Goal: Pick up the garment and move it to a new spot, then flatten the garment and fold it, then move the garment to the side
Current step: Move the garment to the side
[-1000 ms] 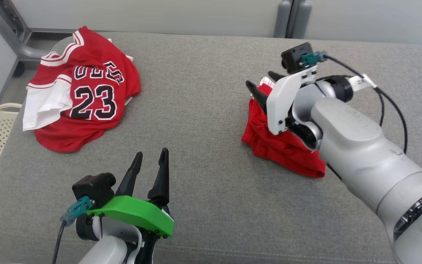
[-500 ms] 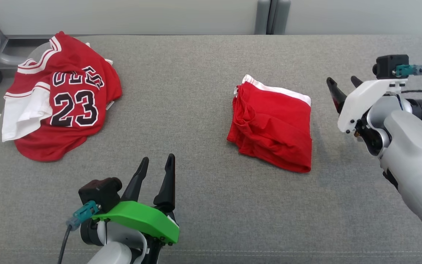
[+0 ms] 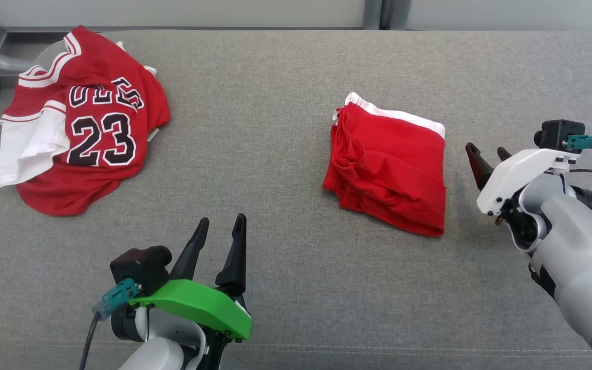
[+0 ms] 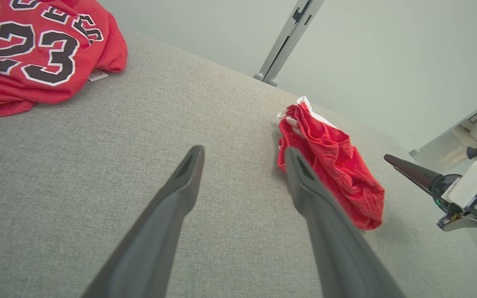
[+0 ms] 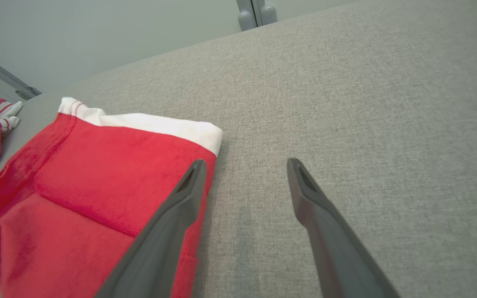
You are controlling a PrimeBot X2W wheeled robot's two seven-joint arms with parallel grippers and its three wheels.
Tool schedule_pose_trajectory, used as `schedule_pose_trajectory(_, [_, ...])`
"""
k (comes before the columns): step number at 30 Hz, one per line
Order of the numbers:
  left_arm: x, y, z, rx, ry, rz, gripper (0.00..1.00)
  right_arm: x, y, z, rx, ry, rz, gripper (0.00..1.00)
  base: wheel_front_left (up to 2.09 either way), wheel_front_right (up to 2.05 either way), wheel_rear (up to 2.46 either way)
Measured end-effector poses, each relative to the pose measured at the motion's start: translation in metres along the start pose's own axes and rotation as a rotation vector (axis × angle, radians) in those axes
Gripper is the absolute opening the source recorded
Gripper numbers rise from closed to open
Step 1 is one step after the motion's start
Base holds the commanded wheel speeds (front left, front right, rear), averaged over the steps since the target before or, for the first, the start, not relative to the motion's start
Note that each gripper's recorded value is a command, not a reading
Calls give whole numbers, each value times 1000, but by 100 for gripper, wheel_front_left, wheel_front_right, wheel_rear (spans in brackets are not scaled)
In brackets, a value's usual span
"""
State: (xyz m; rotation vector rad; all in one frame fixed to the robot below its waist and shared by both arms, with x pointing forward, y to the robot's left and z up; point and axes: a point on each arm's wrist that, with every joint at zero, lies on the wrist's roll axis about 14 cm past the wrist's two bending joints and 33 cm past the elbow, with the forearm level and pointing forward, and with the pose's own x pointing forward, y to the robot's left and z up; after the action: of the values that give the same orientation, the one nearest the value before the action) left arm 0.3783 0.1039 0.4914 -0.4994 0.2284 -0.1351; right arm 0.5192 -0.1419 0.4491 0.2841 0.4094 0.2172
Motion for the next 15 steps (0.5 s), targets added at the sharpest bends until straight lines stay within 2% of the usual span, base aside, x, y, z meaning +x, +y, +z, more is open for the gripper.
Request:
schedule_pose_trajectory(7, [1, 12, 2, 10, -1, 33, 100, 12, 24, -35, 208, 107, 41, 100, 0, 0, 0])
schedule_pose_trajectory(15, [-4, 25, 4, 9, -6, 75, 100, 19, 39, -61, 348, 214, 73, 100, 0, 0, 0])
